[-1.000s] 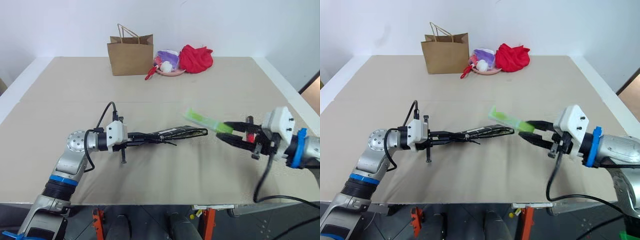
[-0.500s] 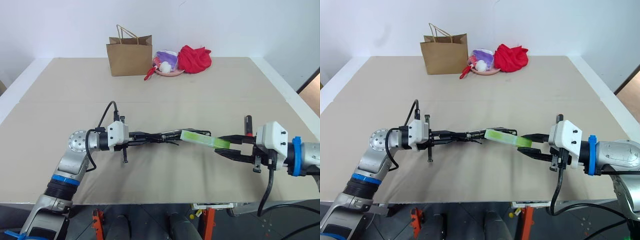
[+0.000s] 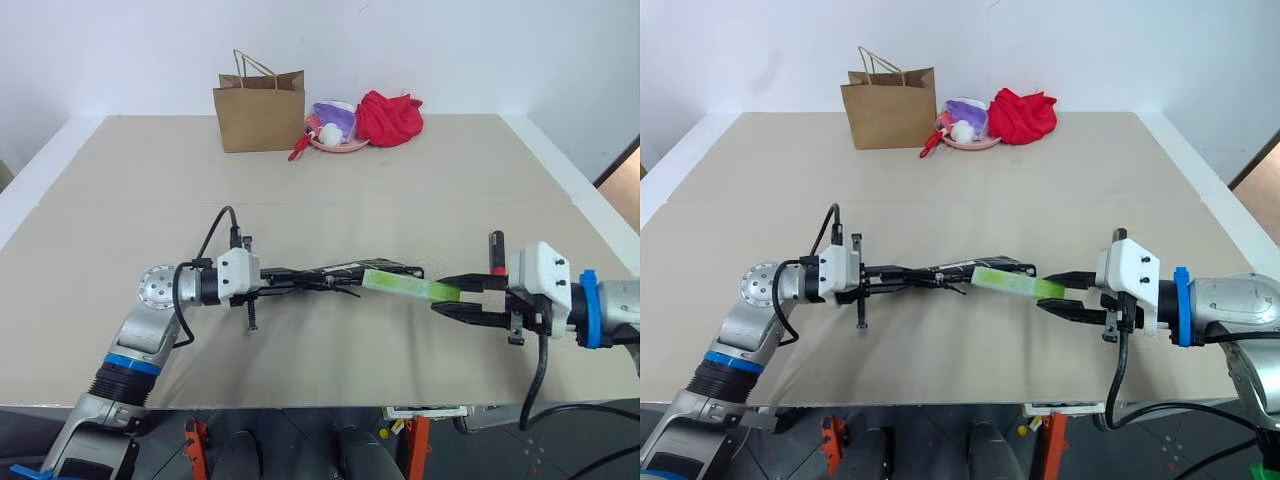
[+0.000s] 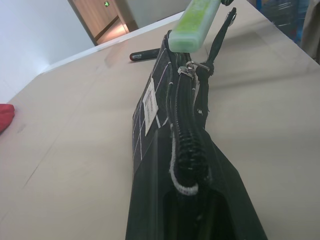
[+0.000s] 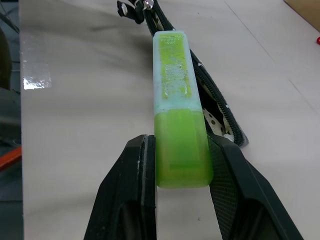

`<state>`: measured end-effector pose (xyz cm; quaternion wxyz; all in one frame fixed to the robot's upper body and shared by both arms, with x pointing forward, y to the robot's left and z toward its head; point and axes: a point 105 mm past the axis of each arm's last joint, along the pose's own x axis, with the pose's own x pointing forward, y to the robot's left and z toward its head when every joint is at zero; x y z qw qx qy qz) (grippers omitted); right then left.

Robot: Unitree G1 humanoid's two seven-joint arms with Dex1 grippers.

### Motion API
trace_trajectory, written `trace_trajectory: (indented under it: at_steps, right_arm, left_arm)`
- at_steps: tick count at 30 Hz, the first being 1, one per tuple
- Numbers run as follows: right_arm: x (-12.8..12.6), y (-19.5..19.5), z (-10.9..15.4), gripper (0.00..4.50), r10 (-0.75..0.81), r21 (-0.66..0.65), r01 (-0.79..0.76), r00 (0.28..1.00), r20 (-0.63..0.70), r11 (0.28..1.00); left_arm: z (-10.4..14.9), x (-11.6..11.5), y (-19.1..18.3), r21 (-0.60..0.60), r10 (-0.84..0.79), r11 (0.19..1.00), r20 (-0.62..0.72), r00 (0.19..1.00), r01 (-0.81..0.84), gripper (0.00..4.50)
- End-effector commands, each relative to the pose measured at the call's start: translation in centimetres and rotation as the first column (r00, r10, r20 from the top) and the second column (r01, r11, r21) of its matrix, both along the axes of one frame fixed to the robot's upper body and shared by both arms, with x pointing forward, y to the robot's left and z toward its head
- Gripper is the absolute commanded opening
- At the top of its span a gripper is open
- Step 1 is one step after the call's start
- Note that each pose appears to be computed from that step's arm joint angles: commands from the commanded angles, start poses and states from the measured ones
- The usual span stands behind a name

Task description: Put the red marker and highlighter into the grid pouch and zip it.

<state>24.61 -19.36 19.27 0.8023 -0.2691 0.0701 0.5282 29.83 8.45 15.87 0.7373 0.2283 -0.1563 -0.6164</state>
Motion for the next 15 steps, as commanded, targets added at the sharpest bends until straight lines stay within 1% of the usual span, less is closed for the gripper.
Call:
trace_trajectory:
  at_steps: [1,5,11,15]
  right_arm:
    - [-0.61,0.56,1.28,1.05,0.038,0.007,-0.038,0.999,0.014,0.999]
    - [-0.14,0.42,1.37,1.05,0.019,0.024,-0.019,1.0,0.002,1.0]
    - [-0.01,0.77,1.2,1.05,0.018,0.054,-0.015,0.999,-0.051,0.998]
    - [-0.06,0.93,1.0,1.05,0.025,0.051,-0.021,0.997,-0.071,0.998]
  left_arm:
    - [1.08,-0.27,-0.15,-0.02,-0.001,1.0,0.057,0.998,0.002,0.0]
    - [1.03,-0.24,-0.2,-0.022,0.003,1.0,0.057,0.998,-0.002,0.0]
    - [1.0,-0.26,-0.26,-0.026,0.007,1.0,0.059,0.998,-0.005,0.0]
    - [1.01,-0.28,-0.27,-0.028,0.009,1.0,0.059,0.998,-0.007,0.0]
